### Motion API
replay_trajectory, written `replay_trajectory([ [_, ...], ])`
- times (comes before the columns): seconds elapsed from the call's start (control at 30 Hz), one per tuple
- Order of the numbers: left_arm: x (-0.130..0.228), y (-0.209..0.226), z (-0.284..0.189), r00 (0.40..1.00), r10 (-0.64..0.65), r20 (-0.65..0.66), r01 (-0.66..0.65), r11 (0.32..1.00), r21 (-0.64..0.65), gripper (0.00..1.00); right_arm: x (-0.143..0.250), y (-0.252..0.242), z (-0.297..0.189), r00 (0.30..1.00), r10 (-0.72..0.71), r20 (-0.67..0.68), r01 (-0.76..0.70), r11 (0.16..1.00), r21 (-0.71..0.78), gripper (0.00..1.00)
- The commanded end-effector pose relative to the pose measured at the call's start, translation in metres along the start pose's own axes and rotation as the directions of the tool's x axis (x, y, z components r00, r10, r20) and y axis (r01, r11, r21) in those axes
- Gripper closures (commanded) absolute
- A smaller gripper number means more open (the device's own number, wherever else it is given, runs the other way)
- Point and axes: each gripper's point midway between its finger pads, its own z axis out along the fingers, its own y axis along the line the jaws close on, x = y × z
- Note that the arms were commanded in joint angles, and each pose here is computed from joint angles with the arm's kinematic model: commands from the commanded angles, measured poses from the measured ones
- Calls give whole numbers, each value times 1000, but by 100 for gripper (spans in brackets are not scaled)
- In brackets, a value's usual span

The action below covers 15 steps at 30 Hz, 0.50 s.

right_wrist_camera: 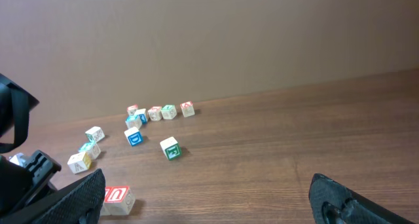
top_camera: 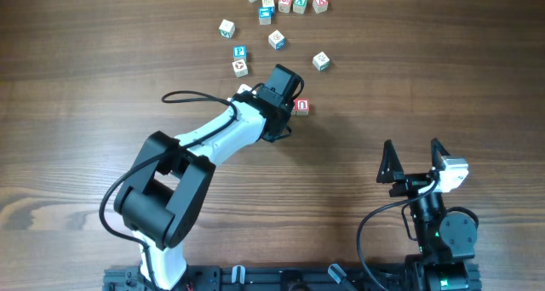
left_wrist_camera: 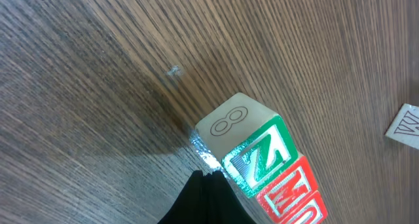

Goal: Form a horizontal line

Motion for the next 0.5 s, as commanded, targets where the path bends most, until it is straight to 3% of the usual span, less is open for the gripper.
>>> replay_trajectory([
  [0.0, 0, 9, 9, 1000, -19, -2, 19, 999, -29, 95, -2, 4, -1, 1000, -17, 11, 18, 1000, -20, 0],
  [0.47, -1, 7, 9, 1000, -19, -2, 19, 1000, -21, 95, -2, 4, -1, 1000, -17, 11, 18, 1000, -20, 0],
])
